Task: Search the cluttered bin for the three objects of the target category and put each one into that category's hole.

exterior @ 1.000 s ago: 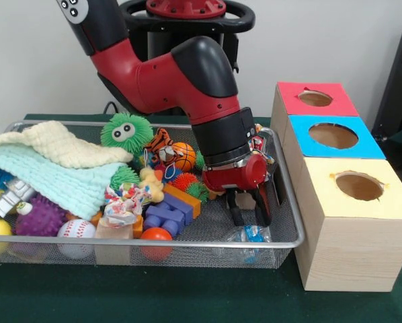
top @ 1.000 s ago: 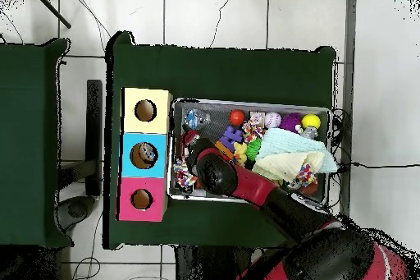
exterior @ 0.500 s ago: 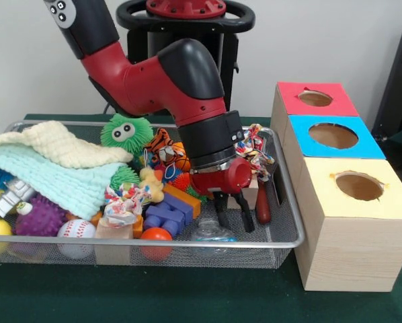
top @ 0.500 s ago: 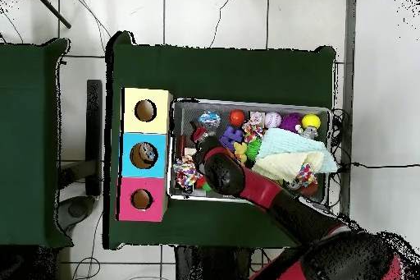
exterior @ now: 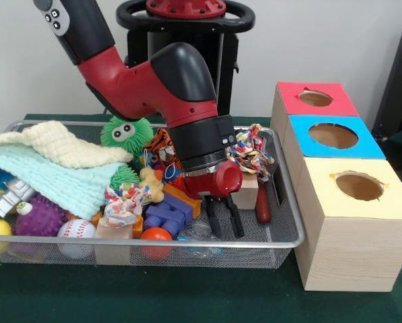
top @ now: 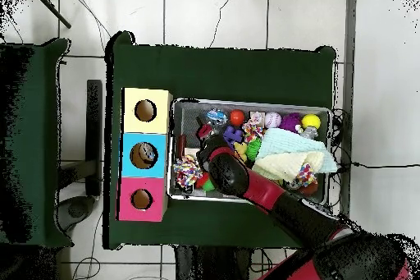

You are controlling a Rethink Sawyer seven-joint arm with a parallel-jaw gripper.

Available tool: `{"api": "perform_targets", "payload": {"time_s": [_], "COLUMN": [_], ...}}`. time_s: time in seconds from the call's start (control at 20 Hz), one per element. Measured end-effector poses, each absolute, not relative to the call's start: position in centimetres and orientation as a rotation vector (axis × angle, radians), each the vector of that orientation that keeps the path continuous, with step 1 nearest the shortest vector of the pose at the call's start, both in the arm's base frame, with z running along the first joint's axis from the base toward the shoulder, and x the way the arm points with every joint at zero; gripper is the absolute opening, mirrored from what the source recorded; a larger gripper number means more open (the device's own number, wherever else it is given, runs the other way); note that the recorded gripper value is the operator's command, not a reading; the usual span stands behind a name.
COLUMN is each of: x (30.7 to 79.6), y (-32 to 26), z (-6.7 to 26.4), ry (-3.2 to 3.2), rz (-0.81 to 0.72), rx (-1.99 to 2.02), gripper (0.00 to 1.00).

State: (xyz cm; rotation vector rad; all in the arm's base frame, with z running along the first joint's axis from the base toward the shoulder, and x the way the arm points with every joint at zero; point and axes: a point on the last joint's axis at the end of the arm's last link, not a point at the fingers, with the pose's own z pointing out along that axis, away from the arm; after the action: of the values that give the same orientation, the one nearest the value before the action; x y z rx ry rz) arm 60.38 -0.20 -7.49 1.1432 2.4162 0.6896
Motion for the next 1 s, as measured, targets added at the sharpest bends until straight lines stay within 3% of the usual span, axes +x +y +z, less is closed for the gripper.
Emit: {"api": "perform_targets", "payload": {"time_s": [0.7, 1.0], "x": [60.7, 62.6], "y": [0.0, 0.4], "z": [-7.7, -7.9], "ry": [2.364, 2.180], "rz": [0.698, 0.621], "rx": [1.179, 1.329], "gripper": [1.00, 1.00]}}
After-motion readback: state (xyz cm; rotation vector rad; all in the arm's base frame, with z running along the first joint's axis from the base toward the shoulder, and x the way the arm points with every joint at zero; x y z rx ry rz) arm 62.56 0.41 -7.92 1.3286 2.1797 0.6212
